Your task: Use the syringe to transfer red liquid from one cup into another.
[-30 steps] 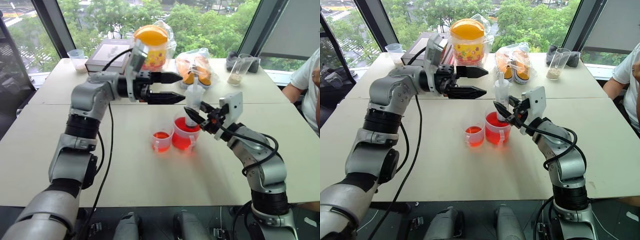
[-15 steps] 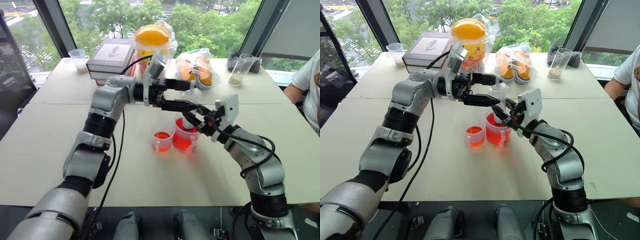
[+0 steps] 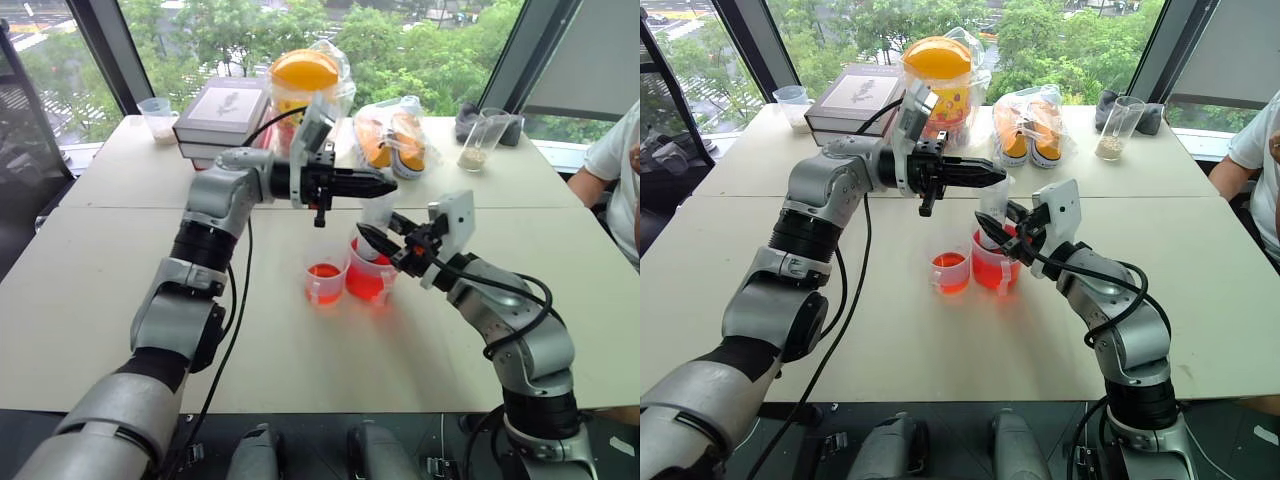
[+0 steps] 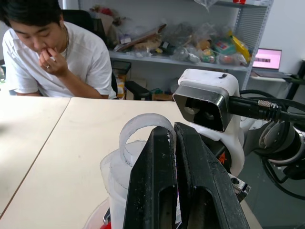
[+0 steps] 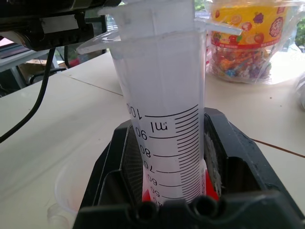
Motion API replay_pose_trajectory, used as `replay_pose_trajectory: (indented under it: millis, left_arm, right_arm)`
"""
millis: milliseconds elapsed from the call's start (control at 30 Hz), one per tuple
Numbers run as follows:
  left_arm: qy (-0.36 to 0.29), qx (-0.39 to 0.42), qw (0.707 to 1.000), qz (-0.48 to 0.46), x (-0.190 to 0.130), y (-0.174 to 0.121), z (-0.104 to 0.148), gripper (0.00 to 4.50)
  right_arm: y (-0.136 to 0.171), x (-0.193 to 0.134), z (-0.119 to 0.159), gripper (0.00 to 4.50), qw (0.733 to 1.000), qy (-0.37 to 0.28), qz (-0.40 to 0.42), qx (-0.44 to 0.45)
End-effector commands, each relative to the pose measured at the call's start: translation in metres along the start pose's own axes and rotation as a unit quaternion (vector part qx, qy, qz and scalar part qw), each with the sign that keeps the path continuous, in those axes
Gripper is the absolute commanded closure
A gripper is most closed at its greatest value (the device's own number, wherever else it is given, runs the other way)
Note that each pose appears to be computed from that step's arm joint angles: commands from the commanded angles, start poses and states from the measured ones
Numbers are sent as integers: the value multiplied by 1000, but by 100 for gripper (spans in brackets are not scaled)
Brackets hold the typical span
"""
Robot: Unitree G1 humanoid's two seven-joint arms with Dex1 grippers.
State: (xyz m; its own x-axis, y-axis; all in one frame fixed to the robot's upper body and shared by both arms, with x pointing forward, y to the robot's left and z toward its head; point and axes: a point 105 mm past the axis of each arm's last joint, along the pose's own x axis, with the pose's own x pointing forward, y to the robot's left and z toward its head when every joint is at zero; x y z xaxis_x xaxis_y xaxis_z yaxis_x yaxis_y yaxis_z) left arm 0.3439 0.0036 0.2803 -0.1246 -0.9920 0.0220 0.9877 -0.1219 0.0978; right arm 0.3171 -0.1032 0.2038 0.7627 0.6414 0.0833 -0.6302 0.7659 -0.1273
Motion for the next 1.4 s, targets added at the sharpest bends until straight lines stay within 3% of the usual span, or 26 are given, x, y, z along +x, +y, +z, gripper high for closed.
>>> replay_pose_trajectory:
  millis: [33, 500, 1400]
  left_arm:
    - [-30, 52, 998, -5, 2, -2, 37, 448]
    - [-42, 74, 996, 21, -5, 9, 54, 448]
    - [-48, 77, 996, 20, -4, 8, 57, 448]
  right_arm:
    - [5, -2, -3, 312, 1000, 11, 11, 4]
    - [5, -7, -32, 312, 998, 62, 13, 16]
    - [6, -4, -10, 312, 999, 41, 24, -2]
